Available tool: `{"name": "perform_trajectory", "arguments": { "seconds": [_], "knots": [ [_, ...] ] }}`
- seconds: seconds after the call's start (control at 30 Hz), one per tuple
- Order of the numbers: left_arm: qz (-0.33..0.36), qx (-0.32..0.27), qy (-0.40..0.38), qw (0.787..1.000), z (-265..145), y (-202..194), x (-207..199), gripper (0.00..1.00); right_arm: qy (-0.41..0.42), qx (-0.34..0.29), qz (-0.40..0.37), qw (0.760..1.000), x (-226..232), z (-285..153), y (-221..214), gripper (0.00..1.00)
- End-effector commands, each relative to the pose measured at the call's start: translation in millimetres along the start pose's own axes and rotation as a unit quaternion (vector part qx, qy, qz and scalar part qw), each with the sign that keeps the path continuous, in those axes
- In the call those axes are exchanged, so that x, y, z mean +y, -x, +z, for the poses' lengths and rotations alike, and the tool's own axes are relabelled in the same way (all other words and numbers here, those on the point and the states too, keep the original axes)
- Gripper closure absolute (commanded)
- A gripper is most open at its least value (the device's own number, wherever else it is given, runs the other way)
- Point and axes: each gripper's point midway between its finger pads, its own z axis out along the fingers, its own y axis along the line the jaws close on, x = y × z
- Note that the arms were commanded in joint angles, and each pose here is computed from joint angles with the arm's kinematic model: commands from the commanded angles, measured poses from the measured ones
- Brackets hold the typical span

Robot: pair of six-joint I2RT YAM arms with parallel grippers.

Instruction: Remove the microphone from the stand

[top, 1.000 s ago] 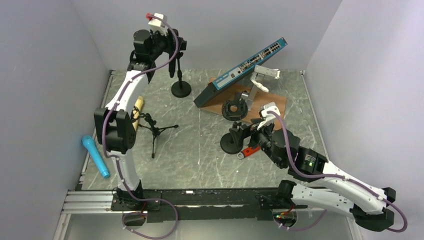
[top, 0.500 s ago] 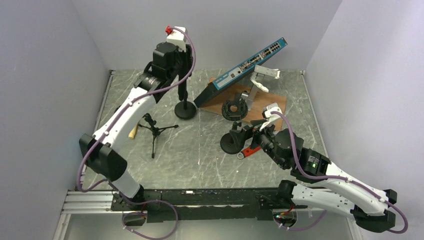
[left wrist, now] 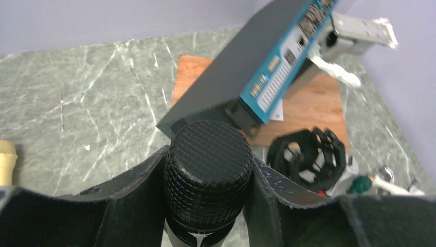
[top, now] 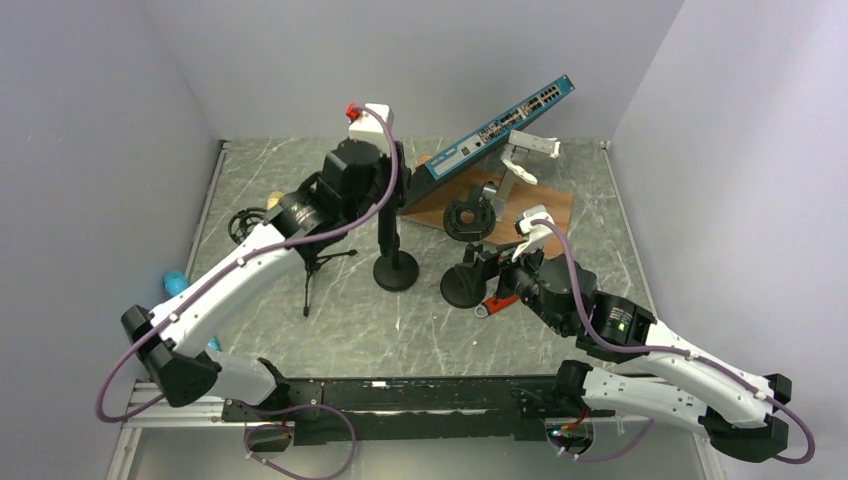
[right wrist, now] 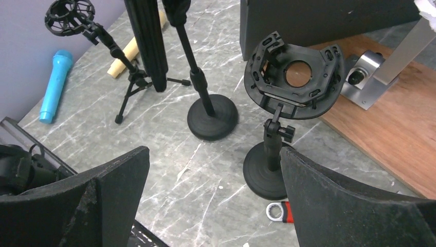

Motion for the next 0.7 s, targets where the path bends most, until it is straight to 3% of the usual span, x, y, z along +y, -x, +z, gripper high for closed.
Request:
{"name": "perform_trajectory", "arguments": {
  "seconds": [0.0,0.23,0.4,0.57,0.67],
  "knots": [
    [-0.019,-0.046,-0.023,0.998,-43.7,18.7,-7.1,1.00,0.035,-0.026,0.027,0.999,15.5,-5.6,26.1,0.00],
    [-0.013,-0.023,-0.103,0.994,-85.8,-12.6,-12.4,1.00,0.069,-0.015,0.020,0.997,37.7,7.9,28.0,0.00],
    [-0.021,-0.030,-0.159,0.987,-117.4,-23.1,-10.8,1.00,0.143,0.010,0.019,0.990,76.3,20.5,26.1,0.00],
    [-0.021,-0.021,-0.167,0.986,-141.6,-19.3,-1.6,1.00,0.197,0.018,0.061,0.978,109.1,31.8,28.6,0.00],
    [-0.024,-0.012,-0.176,0.984,-151.9,-15.6,-1.8,1.00,0.215,0.024,0.101,0.971,125.5,41.7,29.5,0.06]
  ]
}}
